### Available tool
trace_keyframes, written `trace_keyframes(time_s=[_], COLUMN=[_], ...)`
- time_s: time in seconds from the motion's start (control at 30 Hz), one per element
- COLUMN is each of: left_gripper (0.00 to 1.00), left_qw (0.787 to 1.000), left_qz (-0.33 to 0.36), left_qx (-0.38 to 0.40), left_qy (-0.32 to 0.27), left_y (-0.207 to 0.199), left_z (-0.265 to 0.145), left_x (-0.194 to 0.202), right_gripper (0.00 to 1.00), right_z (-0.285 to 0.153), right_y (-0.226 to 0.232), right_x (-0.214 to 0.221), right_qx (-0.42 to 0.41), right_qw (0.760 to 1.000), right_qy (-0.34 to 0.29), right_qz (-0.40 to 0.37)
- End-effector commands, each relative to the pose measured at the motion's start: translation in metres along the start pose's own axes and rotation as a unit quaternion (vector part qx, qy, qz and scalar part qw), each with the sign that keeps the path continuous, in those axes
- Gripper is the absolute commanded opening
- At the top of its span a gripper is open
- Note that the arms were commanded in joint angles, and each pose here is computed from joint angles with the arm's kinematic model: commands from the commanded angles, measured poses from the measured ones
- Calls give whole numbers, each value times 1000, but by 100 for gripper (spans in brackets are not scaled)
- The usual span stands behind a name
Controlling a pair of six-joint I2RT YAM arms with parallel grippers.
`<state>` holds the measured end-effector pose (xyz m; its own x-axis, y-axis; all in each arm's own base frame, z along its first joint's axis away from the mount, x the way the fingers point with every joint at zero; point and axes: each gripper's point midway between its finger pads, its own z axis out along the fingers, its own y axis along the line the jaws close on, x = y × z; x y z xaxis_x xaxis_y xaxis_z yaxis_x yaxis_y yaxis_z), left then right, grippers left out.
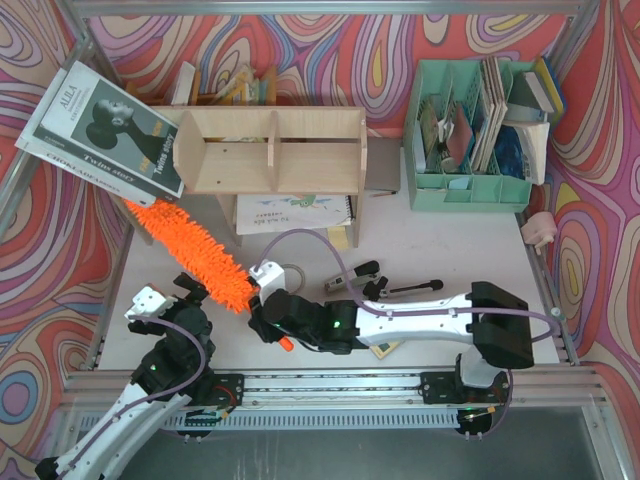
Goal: Dust the bookshelf with a duster
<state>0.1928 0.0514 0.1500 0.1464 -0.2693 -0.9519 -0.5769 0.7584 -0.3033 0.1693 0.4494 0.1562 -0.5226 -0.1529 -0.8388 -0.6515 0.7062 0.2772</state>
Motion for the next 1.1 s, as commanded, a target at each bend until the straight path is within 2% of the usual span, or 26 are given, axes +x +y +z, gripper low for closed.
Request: trace_keyframes(time_s=[0.0,0.2,0.43,0.5,0.7,0.8,0.9,1.07], left_gripper=[98,98,98,99,99,98,99,99], left_qw=[1000,1000,1000,1000,1000,1000,1000,1000], left_qz=[1,1,1,0,2,3,5,6], left_qx=[-1,-2,-1,-2,-1,-1,0,-1], left_qy=[-1,-2,-1,-2,-2,-1,-1,-1], left_y=[1,1,1,1,1,1,1,1], left_z=[1,1,1,1,1,1,1,1], left_x=[3,3,3,3,4,4,4,4], right_gripper=[0,0,0,0,0,0,0,0], right_z=[14,25,22,23,12,3,-1,5], right_y=[19,-3,-17,-15,4,12,11,-4], right_x=[-10,25,51,44,-22,-39,-37,5], right_qx=[-37,-14,2,-3,-31,-51,-52,-34], right_qw=[999,998,994,995,999,998,998,999], right_qy=[3,69,110,97,1,-24,-19,34], right_qz=[-4,3,-1,-9,-21,-24,-22,-17])
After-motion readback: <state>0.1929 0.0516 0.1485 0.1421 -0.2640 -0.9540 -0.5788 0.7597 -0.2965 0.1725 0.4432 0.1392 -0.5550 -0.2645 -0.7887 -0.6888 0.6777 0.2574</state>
